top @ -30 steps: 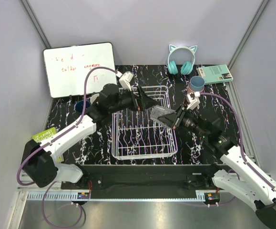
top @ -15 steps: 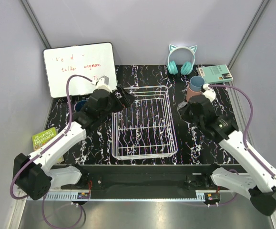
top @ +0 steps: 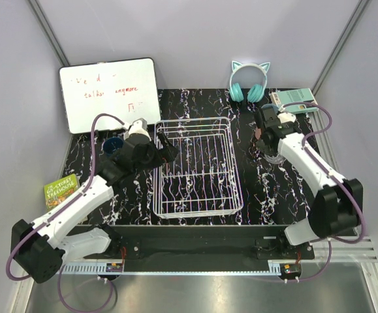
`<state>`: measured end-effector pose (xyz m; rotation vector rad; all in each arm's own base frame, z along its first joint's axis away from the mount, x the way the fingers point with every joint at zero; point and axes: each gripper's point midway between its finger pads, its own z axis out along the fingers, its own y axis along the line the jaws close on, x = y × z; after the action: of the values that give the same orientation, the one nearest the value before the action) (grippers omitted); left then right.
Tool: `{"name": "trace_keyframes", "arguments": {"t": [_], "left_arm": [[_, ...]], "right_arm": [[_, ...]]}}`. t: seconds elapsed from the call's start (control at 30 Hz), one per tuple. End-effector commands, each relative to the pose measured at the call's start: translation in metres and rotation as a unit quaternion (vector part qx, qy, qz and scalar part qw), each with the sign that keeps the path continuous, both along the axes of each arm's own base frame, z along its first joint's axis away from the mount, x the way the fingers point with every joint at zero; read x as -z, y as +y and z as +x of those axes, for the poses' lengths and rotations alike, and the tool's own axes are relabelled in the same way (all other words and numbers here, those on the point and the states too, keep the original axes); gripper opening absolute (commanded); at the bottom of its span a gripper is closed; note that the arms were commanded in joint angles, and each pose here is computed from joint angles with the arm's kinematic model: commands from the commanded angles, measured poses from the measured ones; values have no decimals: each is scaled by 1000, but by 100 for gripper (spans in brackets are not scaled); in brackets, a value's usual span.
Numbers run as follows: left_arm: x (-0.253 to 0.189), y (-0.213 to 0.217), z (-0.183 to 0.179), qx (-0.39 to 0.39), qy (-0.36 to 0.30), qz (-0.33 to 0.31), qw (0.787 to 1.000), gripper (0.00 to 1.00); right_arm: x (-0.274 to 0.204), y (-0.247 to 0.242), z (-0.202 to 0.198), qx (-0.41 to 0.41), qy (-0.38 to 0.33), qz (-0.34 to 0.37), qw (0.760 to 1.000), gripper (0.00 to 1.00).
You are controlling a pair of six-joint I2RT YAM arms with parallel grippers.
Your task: Unload the cups from the dish rack
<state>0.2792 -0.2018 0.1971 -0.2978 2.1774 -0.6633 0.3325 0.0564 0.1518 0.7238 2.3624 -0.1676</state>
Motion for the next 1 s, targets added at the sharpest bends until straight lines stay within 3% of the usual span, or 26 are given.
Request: {"name": "trace_keyframes", "arguments": {"t": [0.0, 0.23, 0.6, 0.97], "left_arm": [[1, 6, -2, -5, -9, 9, 1000, 99], [18, -2, -6, 11, 22, 10, 1000, 99], [29, -6, -8, 18, 46, 16, 999, 99], [43, -15, -13, 30, 71, 22, 997, 99]], "right_arm": [[4, 4, 20, -2, 24, 44, 999, 0], [9, 21, 30, -10, 61, 83, 995, 0], [46, 34, 12, 6, 147, 128, 981, 0], [85, 29, 0, 4, 185, 114, 976, 0]]}}
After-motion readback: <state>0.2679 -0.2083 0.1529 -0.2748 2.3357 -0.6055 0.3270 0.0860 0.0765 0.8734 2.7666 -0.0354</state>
